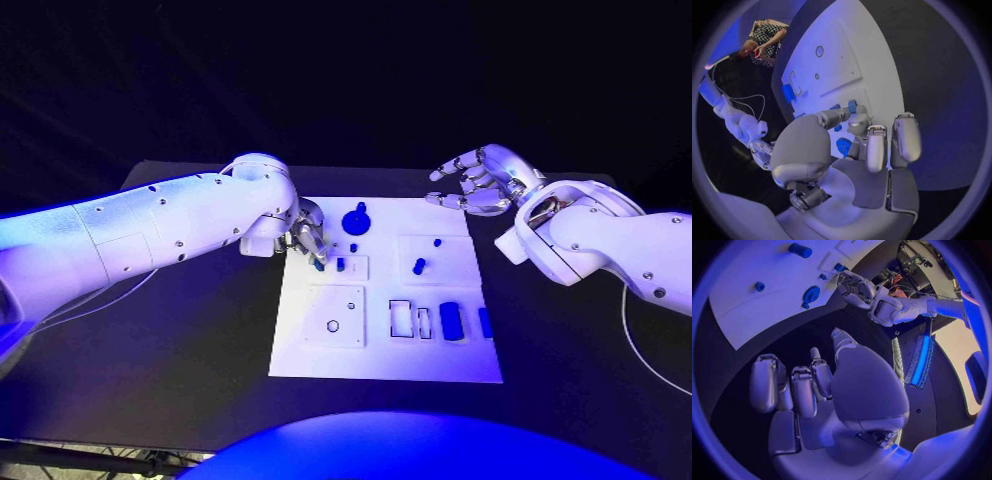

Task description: Assemble the parts on the task board

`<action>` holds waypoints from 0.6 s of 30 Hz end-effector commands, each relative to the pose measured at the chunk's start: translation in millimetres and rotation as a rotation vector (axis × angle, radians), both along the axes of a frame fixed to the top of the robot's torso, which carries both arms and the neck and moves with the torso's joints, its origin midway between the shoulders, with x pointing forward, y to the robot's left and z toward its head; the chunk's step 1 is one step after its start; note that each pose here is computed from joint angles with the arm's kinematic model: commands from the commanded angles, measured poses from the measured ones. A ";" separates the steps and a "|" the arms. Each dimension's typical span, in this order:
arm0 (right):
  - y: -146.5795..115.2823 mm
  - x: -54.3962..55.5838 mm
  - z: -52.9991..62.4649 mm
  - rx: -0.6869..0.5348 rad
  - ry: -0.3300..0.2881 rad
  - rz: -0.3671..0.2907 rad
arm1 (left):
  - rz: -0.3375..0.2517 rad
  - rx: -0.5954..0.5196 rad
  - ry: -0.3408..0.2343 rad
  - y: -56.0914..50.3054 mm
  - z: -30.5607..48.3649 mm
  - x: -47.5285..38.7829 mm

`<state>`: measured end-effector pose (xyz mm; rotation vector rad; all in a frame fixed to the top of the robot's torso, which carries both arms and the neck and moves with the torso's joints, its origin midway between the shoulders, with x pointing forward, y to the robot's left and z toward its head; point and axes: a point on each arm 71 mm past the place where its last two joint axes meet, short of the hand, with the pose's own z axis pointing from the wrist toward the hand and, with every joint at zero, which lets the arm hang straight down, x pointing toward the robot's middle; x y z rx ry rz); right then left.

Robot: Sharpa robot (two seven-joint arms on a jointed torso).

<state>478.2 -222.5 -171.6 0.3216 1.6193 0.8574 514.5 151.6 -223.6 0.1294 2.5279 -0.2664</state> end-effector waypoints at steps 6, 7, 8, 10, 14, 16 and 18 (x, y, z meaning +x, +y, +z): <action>1.1 -0.9 0.4 -0.004 -0.009 0.017 | -0.011 0.023 0.045 0.7 -8.3 -4.5; 1.1 -0.9 0.4 -0.005 -0.009 0.016 | -0.011 0.023 0.045 0.7 -8.4 -4.4; 1.0 -0.8 0.4 -0.005 -0.009 0.016 | -0.010 0.022 0.045 0.8 -8.4 -4.3; 0.9 -0.8 0.3 -0.005 -0.008 0.015 | -0.008 0.020 0.046 0.8 -8.5 -4.2; 0.7 -0.7 0.3 -0.006 -0.009 0.014 | -0.008 0.019 0.049 0.7 -8.7 -4.2; 0.7 -0.7 0.3 -0.006 -0.009 0.014 | -0.008 0.019 0.049 0.6 -8.8 -4.2; 0.7 -0.7 0.3 -0.006 -0.008 0.013 | -0.008 0.020 0.050 0.6 -9.3 -4.3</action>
